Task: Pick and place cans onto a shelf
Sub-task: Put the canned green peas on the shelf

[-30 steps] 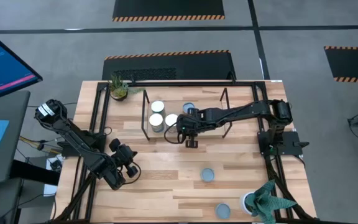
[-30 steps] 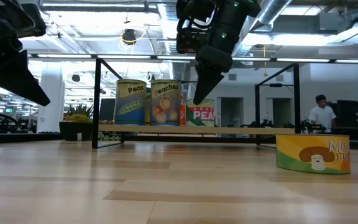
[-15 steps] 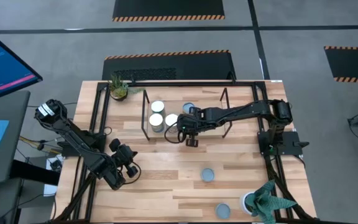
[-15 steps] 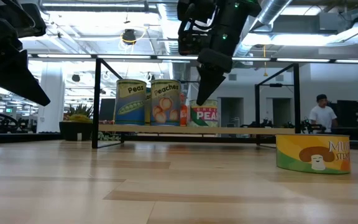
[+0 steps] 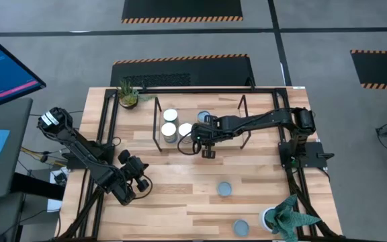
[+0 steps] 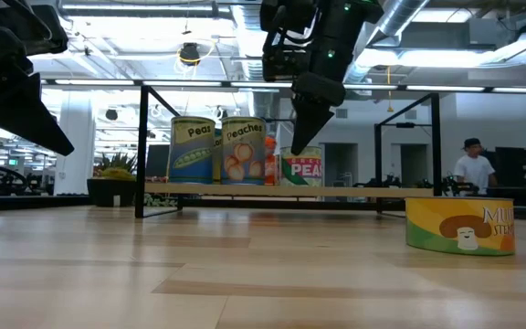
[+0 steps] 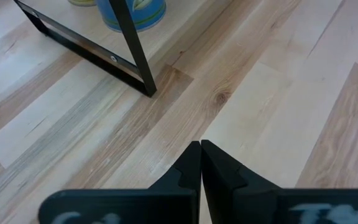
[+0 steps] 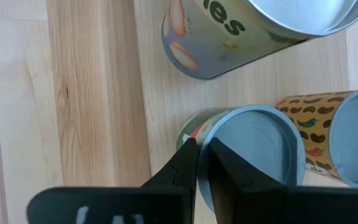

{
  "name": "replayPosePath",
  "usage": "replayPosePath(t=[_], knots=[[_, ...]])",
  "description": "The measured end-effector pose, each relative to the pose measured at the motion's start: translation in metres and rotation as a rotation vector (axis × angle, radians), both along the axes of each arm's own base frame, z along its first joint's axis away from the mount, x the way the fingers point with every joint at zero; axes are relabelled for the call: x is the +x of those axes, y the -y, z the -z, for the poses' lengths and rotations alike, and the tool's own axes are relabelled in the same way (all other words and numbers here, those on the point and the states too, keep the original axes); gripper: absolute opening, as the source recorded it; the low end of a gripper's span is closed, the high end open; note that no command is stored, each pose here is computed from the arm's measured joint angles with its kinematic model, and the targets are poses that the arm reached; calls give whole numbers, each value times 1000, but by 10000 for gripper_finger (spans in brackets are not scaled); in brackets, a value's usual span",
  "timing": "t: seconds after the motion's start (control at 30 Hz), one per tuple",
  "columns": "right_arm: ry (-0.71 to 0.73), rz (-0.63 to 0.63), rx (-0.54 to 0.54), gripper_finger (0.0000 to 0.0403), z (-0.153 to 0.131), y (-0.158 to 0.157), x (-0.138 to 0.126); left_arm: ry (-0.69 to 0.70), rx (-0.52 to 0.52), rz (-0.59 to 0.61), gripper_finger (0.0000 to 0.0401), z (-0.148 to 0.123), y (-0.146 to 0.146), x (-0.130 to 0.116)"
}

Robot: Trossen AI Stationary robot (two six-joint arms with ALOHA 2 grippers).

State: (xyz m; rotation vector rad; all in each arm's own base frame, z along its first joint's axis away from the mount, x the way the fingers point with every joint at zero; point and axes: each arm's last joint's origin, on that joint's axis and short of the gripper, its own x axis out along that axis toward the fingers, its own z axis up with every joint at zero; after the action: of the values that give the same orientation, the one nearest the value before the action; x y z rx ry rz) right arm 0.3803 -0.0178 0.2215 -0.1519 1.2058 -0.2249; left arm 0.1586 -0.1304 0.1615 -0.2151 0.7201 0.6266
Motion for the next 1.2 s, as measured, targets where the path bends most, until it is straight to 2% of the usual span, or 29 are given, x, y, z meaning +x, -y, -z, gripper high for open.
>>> replayPosePath(t=[0.43, 0.73, 0.97, 1.07, 1.2], knots=[[8, -5, 5, 53, 0, 0, 1, 0, 0, 0, 0, 0, 0, 0], [16, -6, 7, 110, -2, -1, 2, 0, 0, 0, 0, 0, 0, 0], [61, 11, 18, 141, -33, -4, 9, 0, 0, 0, 0, 0, 0, 0], [34, 17, 29, 145, -46, -10, 6, 0, 0, 0, 0, 0, 0, 0], [-96, 30, 35, 145, -46, -17, -6, -1, 1, 1, 0, 0, 0, 0]])
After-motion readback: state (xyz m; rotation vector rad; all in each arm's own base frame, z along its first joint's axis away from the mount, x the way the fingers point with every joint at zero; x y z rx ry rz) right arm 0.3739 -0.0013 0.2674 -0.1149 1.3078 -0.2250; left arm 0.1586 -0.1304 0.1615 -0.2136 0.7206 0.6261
